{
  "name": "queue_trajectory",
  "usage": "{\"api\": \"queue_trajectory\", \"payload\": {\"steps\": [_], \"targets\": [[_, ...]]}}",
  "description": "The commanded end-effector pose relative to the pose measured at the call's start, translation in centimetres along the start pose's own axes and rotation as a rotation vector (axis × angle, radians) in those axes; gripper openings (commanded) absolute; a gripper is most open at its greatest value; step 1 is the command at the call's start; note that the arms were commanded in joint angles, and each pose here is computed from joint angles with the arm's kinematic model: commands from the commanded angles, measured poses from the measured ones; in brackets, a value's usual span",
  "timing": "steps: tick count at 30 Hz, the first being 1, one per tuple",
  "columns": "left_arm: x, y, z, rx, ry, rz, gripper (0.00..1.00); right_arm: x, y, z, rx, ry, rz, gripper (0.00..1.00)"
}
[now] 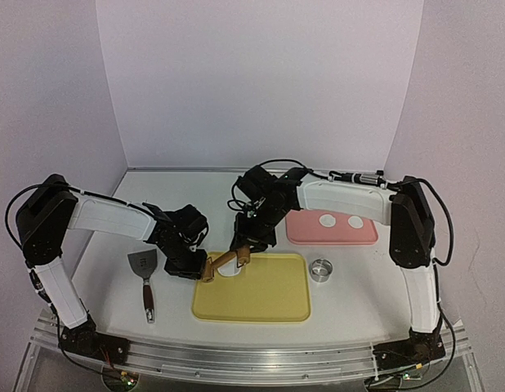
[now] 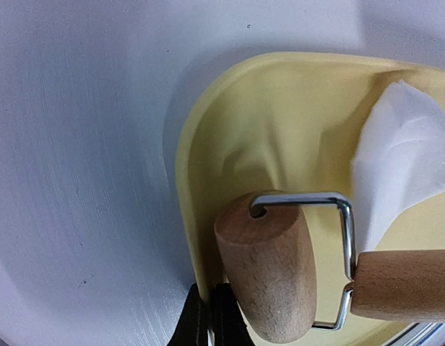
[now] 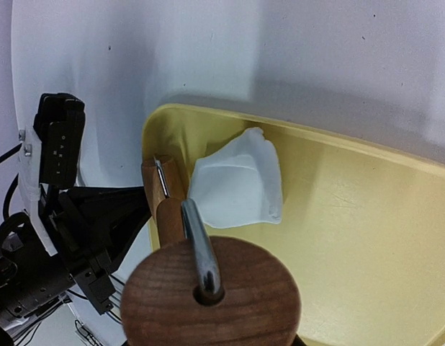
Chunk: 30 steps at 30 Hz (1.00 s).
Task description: Roll out the dumpling wrappers from the dough
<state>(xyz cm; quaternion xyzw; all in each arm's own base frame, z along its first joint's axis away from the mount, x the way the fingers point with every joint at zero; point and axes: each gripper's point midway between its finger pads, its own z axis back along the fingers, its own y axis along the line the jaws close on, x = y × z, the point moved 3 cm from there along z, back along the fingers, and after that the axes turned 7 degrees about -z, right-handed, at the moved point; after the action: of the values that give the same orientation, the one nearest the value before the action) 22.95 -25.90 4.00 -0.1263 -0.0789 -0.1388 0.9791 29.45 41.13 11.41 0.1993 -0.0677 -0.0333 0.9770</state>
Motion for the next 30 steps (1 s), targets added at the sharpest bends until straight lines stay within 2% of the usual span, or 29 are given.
{"api": "queue_trajectory", "payload": {"steps": [1,5,9,13,15,22,30], "targets": [[-3.0,1.6,-1.6,0.089,0.118,-0.032,0.00,-2.6,-9.1,-5.3,-0.412,0.043,0.025,0.00],[-3.1,2.2,-1.3,0.129,0.116,0.004,0.00,-2.2,-8.1,-3.5,-0.376,0.018,0.034,0.00],[-3.1,2.4,-1.0,0.143,0.105,0.021,0.00,-1.9,-5.5,-0.7,-0.264,0.017,0.057,0.00],[-2.7,2.3,-0.9,0.143,0.097,0.019,0.00,-2.1,-3.1,3.8,-0.134,0.007,0.080,0.00],[-2.6,2.2,-1.0,0.142,0.095,0.014,0.00,-2.3,-2.5,6.4,-0.084,-0.012,0.082,0.00],[-2.8,2.4,-0.9,0.149,0.096,0.004,0.00,-3.0,-1.7,11.3,0.020,-0.041,0.097,0.00],[-2.7,2.2,-0.5,0.136,0.085,0.004,0.00,-1.7,-1.4,11.2,-0.005,-0.107,0.126,0.00]]}}
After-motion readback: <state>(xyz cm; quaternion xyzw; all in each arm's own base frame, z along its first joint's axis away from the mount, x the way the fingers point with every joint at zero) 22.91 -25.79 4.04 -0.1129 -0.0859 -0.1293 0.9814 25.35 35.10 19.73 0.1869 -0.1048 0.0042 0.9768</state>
